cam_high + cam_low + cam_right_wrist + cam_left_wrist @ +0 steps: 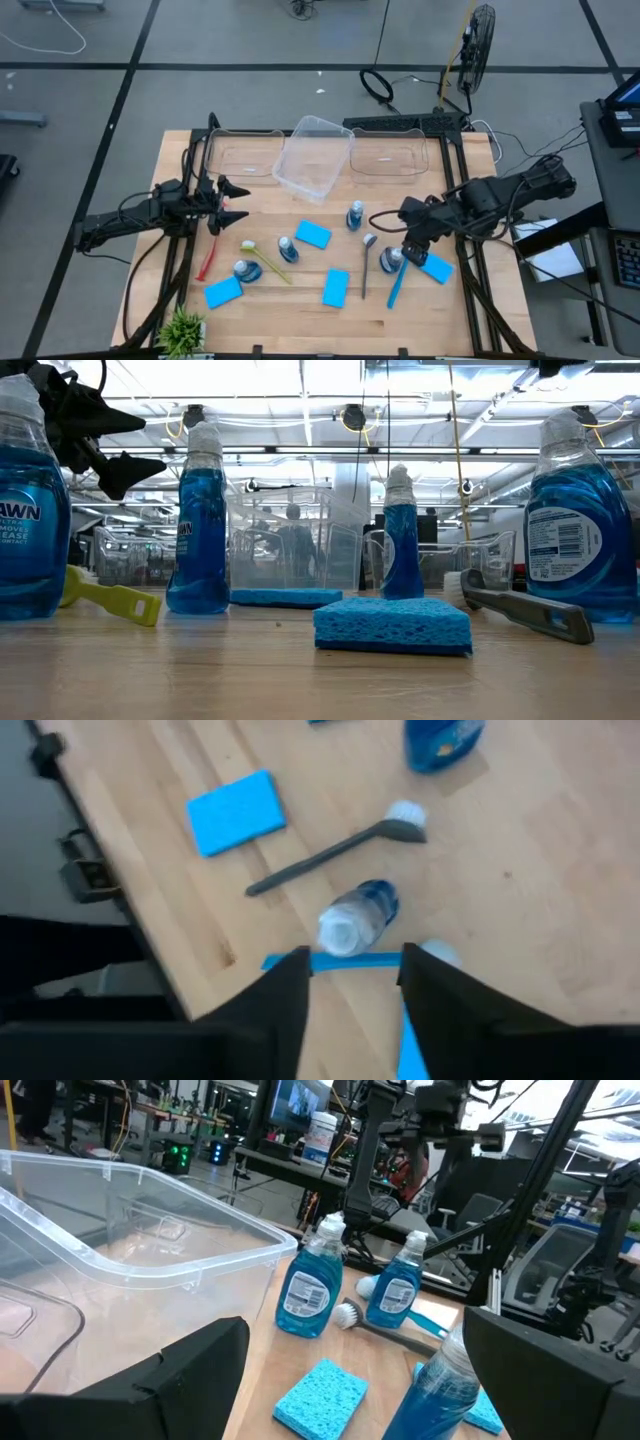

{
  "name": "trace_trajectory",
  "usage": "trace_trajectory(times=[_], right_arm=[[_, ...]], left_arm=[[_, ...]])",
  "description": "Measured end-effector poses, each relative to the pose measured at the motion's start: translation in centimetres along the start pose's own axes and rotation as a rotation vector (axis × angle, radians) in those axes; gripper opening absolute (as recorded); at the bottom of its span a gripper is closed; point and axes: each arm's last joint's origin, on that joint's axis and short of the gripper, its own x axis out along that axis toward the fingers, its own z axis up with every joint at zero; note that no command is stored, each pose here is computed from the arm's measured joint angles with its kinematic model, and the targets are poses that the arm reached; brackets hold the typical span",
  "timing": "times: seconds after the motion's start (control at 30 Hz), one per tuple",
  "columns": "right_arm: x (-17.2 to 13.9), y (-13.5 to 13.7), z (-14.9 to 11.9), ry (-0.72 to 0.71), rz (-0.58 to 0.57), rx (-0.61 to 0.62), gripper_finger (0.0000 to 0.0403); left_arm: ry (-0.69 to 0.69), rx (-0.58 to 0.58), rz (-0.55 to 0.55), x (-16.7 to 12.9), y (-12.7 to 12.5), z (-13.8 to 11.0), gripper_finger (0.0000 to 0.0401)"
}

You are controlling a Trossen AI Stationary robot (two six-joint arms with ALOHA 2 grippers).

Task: Pick & Place Kitchen Sink Supplies
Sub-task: Put the blue dish soap into the right transparent bin

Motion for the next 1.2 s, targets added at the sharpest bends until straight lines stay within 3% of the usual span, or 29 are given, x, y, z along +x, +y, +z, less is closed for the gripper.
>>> trace_trajectory(times=[0.27,0.47,0.97,1.2], right_arm=[[2.6,-0.6,-0.6,0.038,-0.055,0.092,0.0265],[3.7,-1.0,-0.9,0.054,-0.081,0.093,0.0306],[4.0,-0.3,-0.3,-0.021,-0.024,0.134,0.0298],[5.4,0.2,-0.1,0.011,-0.064,0.144,0.0297]], left_arm=[[0.0,0.0,0.0,0.0,0.0,0.0,0.0365],[0.0,0.0,0.0,0.0,0.0,0.0,0.0365],[0.0,-0.01,0.0,0.0,0.0,0.0,0.0365],[0.0,-0.01,0.0,0.0,0.0,0.0,0.0365]])
